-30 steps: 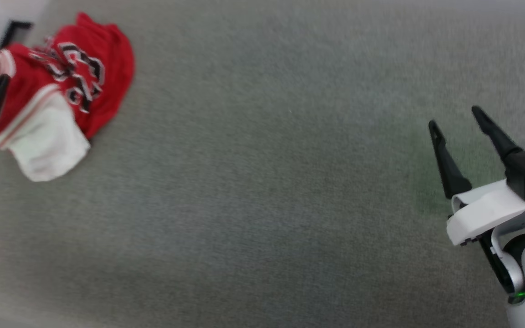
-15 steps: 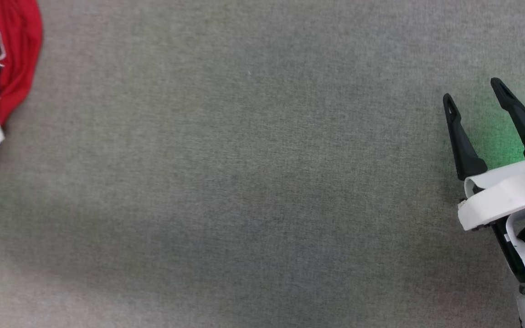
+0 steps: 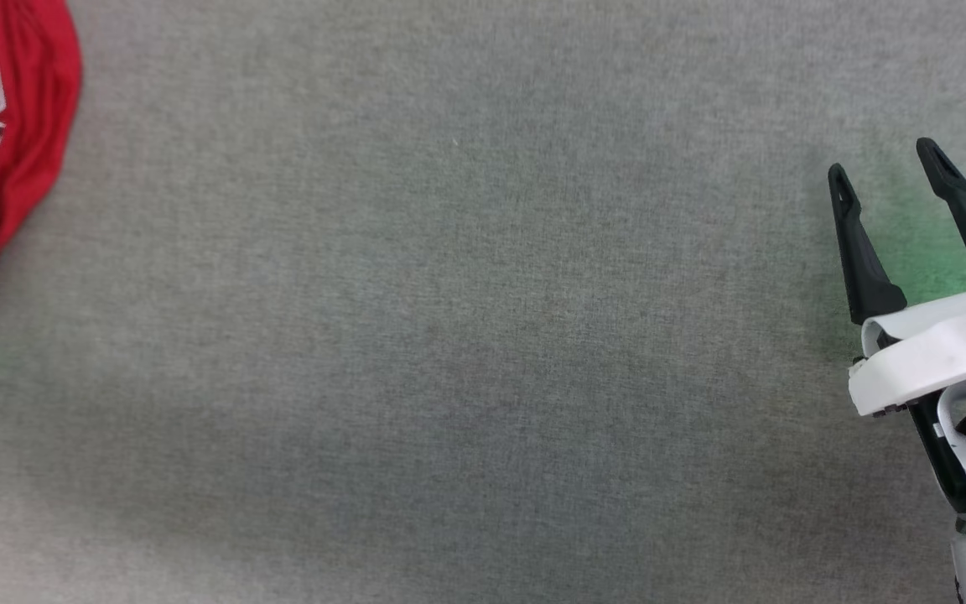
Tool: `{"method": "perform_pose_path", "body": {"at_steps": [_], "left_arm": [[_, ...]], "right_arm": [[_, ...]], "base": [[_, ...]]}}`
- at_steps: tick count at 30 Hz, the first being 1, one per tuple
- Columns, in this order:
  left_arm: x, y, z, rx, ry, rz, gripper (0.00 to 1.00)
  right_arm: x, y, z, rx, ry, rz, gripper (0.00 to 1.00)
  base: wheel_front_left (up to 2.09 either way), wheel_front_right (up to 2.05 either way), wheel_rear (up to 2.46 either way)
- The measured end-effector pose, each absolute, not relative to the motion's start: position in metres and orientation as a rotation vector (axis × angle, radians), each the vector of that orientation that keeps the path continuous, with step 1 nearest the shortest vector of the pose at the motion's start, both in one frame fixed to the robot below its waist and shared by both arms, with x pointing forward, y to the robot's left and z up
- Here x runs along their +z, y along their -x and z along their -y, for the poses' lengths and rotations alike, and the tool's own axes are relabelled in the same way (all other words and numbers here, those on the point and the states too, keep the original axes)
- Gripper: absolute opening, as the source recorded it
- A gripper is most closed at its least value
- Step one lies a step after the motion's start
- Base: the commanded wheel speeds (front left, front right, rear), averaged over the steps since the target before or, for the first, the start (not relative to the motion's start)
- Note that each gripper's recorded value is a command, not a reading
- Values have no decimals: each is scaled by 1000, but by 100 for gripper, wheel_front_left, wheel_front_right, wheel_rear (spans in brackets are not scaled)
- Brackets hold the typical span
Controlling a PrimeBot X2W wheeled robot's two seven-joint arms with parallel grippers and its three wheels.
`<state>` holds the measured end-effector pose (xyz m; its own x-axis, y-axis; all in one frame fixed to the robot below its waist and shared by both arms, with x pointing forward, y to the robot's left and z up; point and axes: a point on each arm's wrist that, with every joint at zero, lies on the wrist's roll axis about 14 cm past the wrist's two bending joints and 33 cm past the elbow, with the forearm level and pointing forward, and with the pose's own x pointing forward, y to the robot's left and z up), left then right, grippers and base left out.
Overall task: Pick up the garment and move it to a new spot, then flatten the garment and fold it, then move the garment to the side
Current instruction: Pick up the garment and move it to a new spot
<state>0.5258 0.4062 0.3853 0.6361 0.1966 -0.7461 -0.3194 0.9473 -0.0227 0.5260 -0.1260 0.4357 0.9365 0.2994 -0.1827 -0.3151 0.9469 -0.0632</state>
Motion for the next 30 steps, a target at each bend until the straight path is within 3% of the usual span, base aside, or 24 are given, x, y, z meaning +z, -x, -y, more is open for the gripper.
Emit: {"method": "perform_pose_path", "body": {"at_steps": [12, 30], "left_arm": [[536, -549, -405, 184, -48, -400, 0], [736, -488, -345, 15, -232, -48, 0]], "right_arm": [[483, -510, 123, 300, 32, -68, 100], [556, -459, 115, 307, -22, 91, 100]], "base": [[0, 0, 0], [0, 0, 0]]}}
